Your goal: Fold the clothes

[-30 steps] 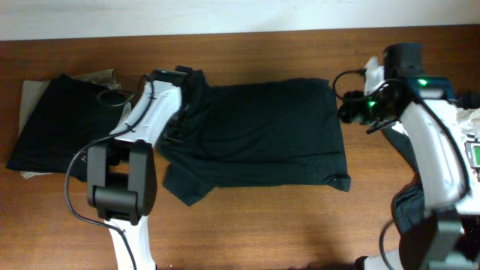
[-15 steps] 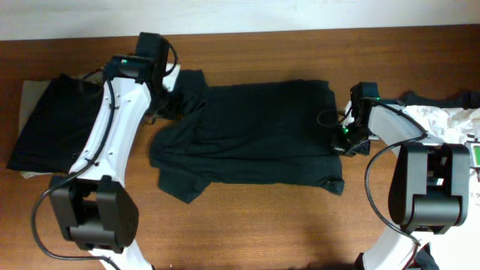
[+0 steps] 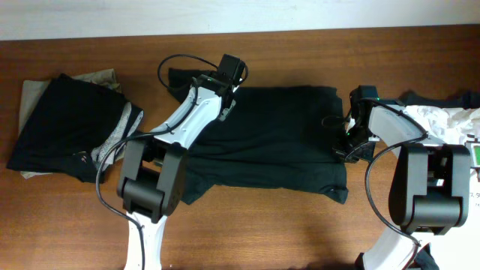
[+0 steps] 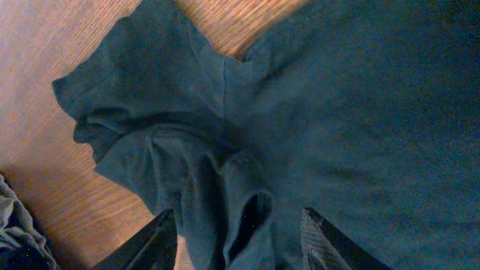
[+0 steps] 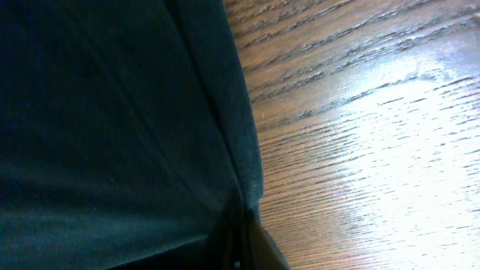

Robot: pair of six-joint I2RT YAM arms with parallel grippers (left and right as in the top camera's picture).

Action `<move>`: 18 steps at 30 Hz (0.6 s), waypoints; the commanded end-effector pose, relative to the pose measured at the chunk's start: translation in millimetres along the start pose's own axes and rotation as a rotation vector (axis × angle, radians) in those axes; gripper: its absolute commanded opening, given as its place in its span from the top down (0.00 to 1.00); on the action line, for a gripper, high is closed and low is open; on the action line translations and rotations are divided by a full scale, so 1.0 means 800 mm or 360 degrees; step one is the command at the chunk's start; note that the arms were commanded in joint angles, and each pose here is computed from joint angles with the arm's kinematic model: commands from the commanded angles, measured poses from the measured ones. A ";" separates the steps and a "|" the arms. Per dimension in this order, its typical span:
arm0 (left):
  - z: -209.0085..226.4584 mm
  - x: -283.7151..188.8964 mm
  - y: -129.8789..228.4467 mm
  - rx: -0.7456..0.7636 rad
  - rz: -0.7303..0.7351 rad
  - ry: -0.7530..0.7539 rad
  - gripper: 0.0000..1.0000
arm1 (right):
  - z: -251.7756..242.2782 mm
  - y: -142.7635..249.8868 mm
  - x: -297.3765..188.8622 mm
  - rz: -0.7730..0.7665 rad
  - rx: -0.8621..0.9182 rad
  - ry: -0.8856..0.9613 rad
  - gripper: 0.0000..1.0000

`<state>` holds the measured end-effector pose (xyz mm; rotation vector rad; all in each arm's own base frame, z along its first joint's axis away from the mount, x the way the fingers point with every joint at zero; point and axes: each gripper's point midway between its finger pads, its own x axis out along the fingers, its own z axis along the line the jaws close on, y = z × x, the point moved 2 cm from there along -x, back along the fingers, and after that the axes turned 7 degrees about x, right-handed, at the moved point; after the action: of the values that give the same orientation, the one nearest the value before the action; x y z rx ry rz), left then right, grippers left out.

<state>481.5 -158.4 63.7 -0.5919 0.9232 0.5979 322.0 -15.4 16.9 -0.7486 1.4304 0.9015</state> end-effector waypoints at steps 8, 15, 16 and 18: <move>0.093 -0.005 0.037 -0.0215 0.0225 -0.0265 1.00 | -0.027 0.015 0.023 0.0080 0.0031 0.0164 0.96; 0.175 -0.019 0.112 -0.0392 0.0431 -0.0262 0.46 | -0.027 0.015 0.024 0.0081 0.0031 0.0164 0.94; 0.176 -0.020 0.124 -0.0410 0.0479 -0.0248 0.30 | -0.027 0.015 0.023 0.0081 0.0031 0.0165 0.91; 0.174 -0.031 0.132 -0.0455 0.0499 -0.0192 0.27 | -0.028 0.015 0.023 0.0082 0.0031 0.0166 0.82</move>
<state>478.6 4.7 108.5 -0.6024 0.8416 1.0438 320.5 -16.1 16.6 -0.7489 1.4394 0.8996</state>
